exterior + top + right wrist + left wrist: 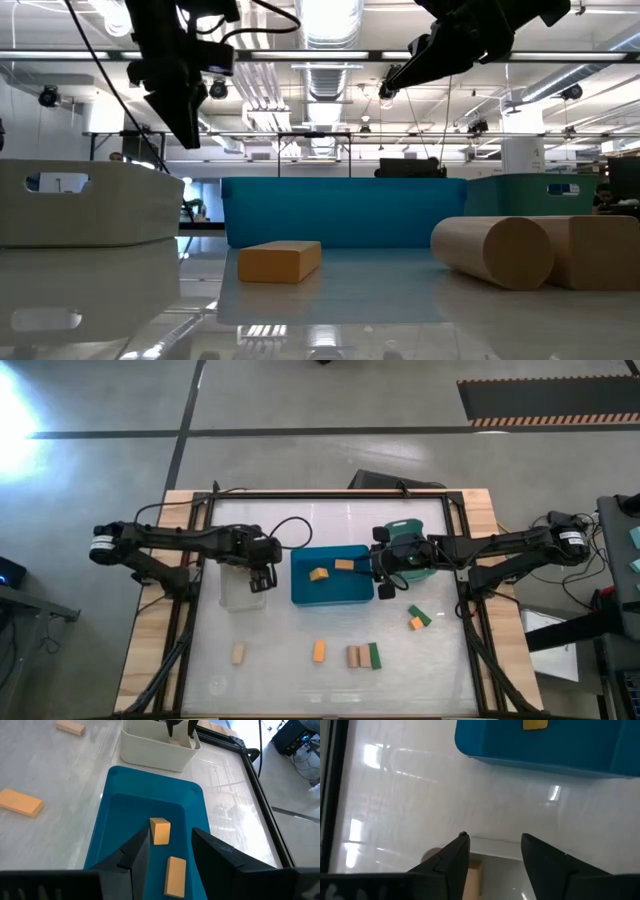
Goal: Sort & place blocks by color
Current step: Put the brown block into the gray bin
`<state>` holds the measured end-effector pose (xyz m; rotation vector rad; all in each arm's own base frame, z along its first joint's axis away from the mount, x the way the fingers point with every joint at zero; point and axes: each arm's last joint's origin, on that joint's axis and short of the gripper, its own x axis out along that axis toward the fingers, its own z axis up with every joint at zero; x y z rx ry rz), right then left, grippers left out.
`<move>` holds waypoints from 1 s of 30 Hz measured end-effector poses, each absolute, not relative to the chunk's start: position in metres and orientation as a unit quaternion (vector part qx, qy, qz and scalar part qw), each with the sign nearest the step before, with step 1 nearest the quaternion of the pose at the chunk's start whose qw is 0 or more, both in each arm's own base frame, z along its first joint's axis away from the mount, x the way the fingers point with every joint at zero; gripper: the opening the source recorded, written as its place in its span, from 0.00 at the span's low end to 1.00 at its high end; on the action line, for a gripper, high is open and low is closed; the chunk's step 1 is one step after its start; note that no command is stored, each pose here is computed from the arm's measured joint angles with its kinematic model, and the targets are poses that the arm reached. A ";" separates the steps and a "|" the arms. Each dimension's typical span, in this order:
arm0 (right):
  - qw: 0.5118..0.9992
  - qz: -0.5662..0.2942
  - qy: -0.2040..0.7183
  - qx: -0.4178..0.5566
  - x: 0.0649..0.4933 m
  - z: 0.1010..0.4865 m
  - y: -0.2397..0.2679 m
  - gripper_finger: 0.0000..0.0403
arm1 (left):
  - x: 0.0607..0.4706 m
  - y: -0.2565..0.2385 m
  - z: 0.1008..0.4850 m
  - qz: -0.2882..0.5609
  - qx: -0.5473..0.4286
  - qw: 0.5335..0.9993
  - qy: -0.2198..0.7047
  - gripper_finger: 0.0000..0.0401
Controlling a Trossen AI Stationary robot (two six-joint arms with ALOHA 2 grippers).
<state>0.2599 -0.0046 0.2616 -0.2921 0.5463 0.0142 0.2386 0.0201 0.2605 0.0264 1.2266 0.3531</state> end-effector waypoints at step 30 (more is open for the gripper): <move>0.953 0.006 0.269 -0.140 0.260 0.261 -0.005 0.35 | 0.263 -0.089 0.278 0.146 -0.253 0.857 0.426 0.40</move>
